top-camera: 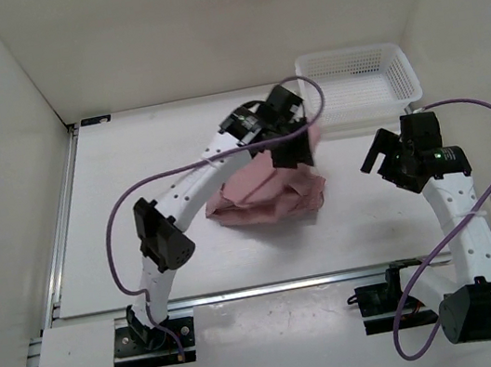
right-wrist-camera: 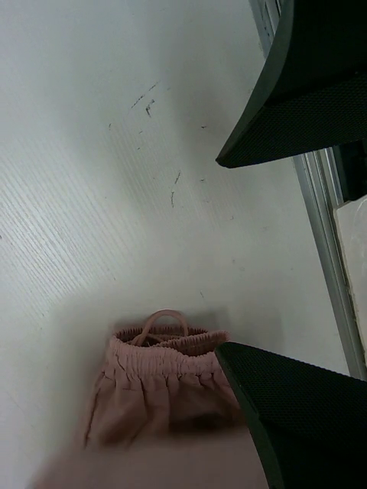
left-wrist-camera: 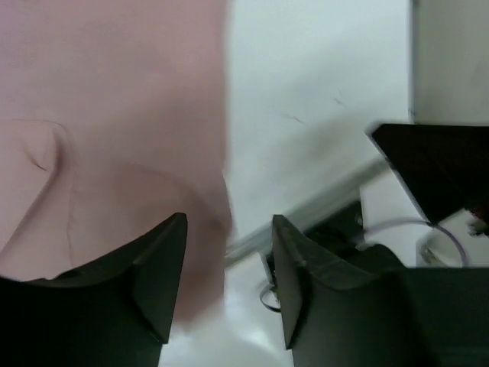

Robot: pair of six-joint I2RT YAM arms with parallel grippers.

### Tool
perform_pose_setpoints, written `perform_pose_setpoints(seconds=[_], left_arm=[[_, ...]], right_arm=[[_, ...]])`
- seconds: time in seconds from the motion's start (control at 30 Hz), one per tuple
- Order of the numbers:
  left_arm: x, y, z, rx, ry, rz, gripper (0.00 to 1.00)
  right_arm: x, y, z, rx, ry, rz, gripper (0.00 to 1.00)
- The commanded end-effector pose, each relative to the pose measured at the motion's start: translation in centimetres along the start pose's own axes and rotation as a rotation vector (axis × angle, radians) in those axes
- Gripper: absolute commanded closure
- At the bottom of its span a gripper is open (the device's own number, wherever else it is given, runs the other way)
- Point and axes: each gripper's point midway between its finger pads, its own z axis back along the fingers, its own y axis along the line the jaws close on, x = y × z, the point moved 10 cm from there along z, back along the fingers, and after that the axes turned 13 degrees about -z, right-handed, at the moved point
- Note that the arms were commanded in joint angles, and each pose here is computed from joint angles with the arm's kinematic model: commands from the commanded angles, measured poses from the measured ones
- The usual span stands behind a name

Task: Fold and stack the trousers
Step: Fold the trousers

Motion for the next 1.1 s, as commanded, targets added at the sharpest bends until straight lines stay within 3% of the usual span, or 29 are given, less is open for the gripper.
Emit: perform_pose_setpoints(seconds=[0.0, 0.1, 0.17, 0.2, 0.33, 0.43, 0.6, 0.73, 0.77, 0.83, 0.9, 1.07], left_arm=[[-0.5, -4.1, -0.4, -0.247, 0.045, -0.063, 0.37], [0.4, -2.7, 1.4, -0.183, 0.023, -0.100, 0.33], [1.4, 0.8, 2.2, -0.106, 0.002, -0.060, 0.33], [1.9, 1.9, 4.7, -0.120, -0.042, -0.039, 0.34], [2.7, 9.3, 7.2, 0.032, -0.118, 0.056, 0.39], [1.7, 14.0, 7.0, 0.172, -0.062, 0.108, 0.45], [-1.6, 20.6, 2.6, 0.286, 0.104, 0.198, 0.50], [-3.5, 23.0, -2.2, 0.248, 0.209, 0.240, 0.60], [-4.0, 22.9, -3.1, 0.247, 0.231, 0.235, 0.65], [-4.9, 23.0, -4.7, 0.247, 0.273, 0.220, 0.87], [-6.2, 23.1, -5.6, 0.259, 0.316, 0.219, 0.90], [-8.7, 22.8, -6.3, 0.266, 0.360, 0.241, 0.90]], right_arm=[[0.0, -0.3, 0.3, -0.012, -0.019, 0.001, 0.00], [-0.3, 0.0, 0.4, 0.049, 0.014, 0.002, 0.01], [-0.9, 0.1, -0.2, 0.083, 0.056, 0.002, 0.01], [-1.0, 0.3, -0.4, 0.119, 0.064, 0.003, 0.03], [-1.8, 1.0, -0.8, 0.208, 0.144, 0.014, 0.04], [-2.4, 1.3, -1.3, 0.237, 0.195, 0.049, 0.10], [-3.5, 2.4, -2.9, 0.273, 0.288, 0.089, 0.23], [-4.0, 3.2, -5.9, 0.224, 0.357, 0.058, 0.33], [-4.3, 3.4, -6.4, 0.225, 0.379, 0.065, 0.35], [-4.7, 4.0, -7.8, 0.189, 0.416, 0.071, 0.41], [-5.2, 4.4, -9.2, 0.111, 0.421, 0.080, 0.47], [-6.7, 7.1, -11.8, 0.059, 0.447, 0.144, 0.77]])
